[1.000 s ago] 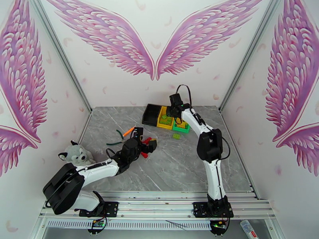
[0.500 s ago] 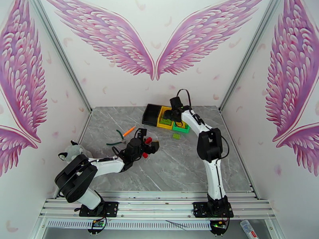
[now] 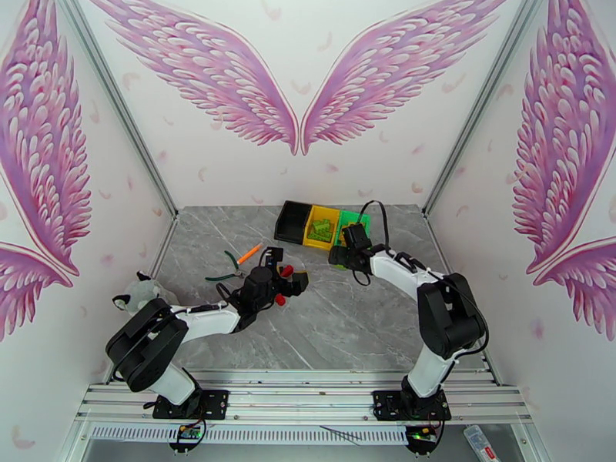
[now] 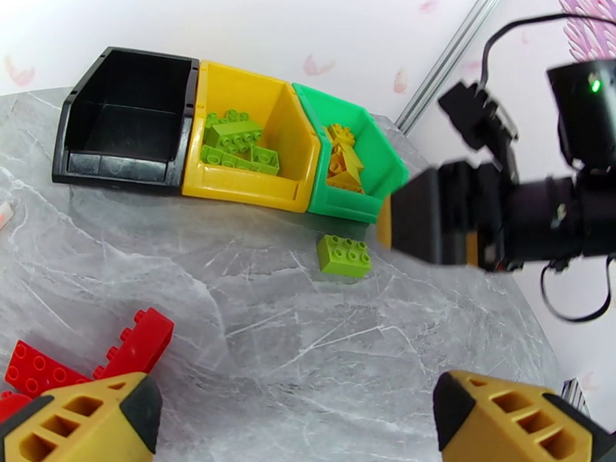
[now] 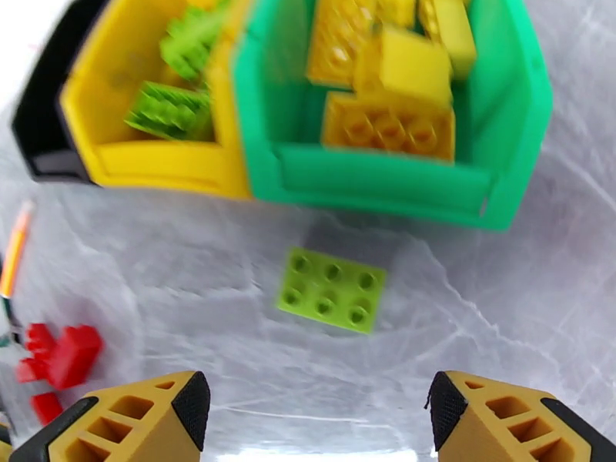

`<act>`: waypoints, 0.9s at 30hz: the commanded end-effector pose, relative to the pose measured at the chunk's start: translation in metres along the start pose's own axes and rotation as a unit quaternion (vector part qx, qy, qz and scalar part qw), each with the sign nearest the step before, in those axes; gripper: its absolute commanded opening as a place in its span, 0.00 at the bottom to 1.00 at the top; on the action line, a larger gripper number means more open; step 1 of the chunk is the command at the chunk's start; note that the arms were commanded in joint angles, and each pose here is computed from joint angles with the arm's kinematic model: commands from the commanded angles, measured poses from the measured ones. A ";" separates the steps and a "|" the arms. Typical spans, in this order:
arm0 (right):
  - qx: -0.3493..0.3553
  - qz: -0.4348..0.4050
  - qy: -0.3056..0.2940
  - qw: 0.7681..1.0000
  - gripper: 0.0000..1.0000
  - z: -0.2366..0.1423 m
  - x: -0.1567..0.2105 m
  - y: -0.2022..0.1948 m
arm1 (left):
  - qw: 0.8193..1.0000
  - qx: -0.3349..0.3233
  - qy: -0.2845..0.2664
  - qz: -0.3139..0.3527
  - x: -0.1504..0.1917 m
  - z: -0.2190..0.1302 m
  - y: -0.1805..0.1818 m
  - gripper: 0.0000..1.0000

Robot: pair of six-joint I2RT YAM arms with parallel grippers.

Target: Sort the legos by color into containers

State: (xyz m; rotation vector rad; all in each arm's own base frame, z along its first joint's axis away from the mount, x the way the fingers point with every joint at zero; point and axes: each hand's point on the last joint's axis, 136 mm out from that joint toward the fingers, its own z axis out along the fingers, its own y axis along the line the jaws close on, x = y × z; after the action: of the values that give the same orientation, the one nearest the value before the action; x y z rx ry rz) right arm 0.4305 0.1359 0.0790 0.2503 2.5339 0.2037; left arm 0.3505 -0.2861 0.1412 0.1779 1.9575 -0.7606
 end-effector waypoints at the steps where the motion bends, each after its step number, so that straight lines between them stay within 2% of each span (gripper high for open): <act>1: 0.002 0.024 -0.027 0.999 0.82 0.016 -0.008 0.004 | 1.000 0.007 -0.020 -0.001 -0.015 -0.002 -0.005 0.99; 9: 0.029 0.029 -0.015 0.999 0.80 0.047 -0.005 0.004 | 1.000 0.007 -0.021 -0.002 -0.016 -0.004 -0.003 0.99; 18: 0.059 0.046 -0.023 0.997 0.79 0.061 -0.012 -0.002 | 1.000 0.007 -0.025 -0.005 -0.019 -0.008 -0.001 0.99; 27: 0.071 0.048 -0.017 0.996 0.68 0.072 -0.010 -0.004 | 1.000 0.008 -0.025 -0.007 -0.019 -0.008 0.001 0.99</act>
State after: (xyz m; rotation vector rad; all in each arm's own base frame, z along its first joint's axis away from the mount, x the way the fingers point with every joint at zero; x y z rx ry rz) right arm 0.4757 0.1358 0.0250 0.4081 2.5165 0.0805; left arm 0.3552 -0.2790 0.1460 0.1582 1.9452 -0.7570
